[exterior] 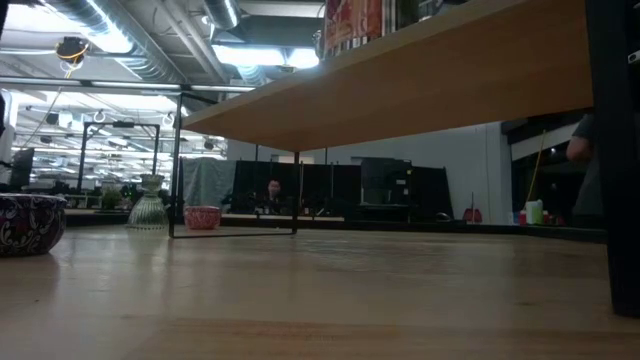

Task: Pick & Place candle stick holders
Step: Put the silver scented candle can on the shelf

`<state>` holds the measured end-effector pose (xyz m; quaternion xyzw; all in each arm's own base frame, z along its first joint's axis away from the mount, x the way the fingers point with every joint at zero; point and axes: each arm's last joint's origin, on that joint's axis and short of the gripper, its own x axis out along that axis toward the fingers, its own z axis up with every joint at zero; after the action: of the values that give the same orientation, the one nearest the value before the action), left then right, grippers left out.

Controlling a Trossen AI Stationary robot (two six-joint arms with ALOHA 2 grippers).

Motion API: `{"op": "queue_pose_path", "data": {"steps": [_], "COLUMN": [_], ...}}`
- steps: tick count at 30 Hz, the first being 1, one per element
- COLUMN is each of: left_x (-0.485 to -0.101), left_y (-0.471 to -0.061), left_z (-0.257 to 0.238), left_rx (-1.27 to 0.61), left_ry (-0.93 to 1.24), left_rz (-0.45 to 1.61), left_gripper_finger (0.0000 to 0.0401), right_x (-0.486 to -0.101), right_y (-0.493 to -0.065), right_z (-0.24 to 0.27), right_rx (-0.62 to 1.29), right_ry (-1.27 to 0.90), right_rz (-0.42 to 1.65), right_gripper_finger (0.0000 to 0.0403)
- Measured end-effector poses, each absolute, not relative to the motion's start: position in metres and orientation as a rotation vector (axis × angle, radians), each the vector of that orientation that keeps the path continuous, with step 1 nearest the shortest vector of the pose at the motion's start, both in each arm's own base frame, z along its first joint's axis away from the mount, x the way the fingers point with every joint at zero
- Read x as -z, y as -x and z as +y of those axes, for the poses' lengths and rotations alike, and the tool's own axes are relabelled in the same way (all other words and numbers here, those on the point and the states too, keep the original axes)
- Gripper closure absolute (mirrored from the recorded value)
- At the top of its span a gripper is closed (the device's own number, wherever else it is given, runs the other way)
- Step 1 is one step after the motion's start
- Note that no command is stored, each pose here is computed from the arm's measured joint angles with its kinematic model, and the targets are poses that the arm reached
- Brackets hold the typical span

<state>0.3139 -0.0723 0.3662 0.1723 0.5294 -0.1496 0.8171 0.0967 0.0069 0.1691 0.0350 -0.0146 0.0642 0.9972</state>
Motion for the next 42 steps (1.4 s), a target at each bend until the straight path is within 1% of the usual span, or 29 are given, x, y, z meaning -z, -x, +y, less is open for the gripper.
{"op": "queue_pose_path", "data": {"steps": [3,9,12,16,25,37,42], "left_x": [-0.361,-0.346,-0.342,-0.336,-0.326,-0.331,-0.326], "left_y": [-0.308,-0.304,-0.306,-0.313,-0.32,-0.33,-0.339], "left_z": [-0.069,-0.06,-0.055,-0.05,-0.039,-0.039,-0.041], "left_rx": [0.309,0.276,0.262,0.26,0.243,0.228,0.227], "left_ry": [-0.359,-0.33,-0.322,-0.338,-0.348,-0.346,-0.347], "left_rz": [1.114,1.163,1.174,1.132,1.106,0.993,0.966], "left_gripper_finger": [0.0306,0.0326,0.0334,0.0348,0.0396,0.0399,0.04], "right_x": [-0.169,-0.169,-0.169,-0.169,-0.169,-0.169,-0.169], "right_y": [-0.097,-0.097,-0.097,-0.097,-0.097,-0.097,-0.097], "right_z": [0.007,0.007,0.007,0.007,0.007,0.007,0.007], "right_rx": [-0.129,-0.128,-0.128,-0.129,-0.129,-0.128,-0.128], "right_ry": [-0.07,-0.07,-0.07,-0.07,-0.07,-0.07,-0.07], "right_rz": [-0.029,-0.029,-0.029,-0.029,-0.029,-0.029,-0.029], "right_gripper_finger": [0.0402,0.0402,0.0402,0.0402,0.0402,0.0402,0.0402]}}
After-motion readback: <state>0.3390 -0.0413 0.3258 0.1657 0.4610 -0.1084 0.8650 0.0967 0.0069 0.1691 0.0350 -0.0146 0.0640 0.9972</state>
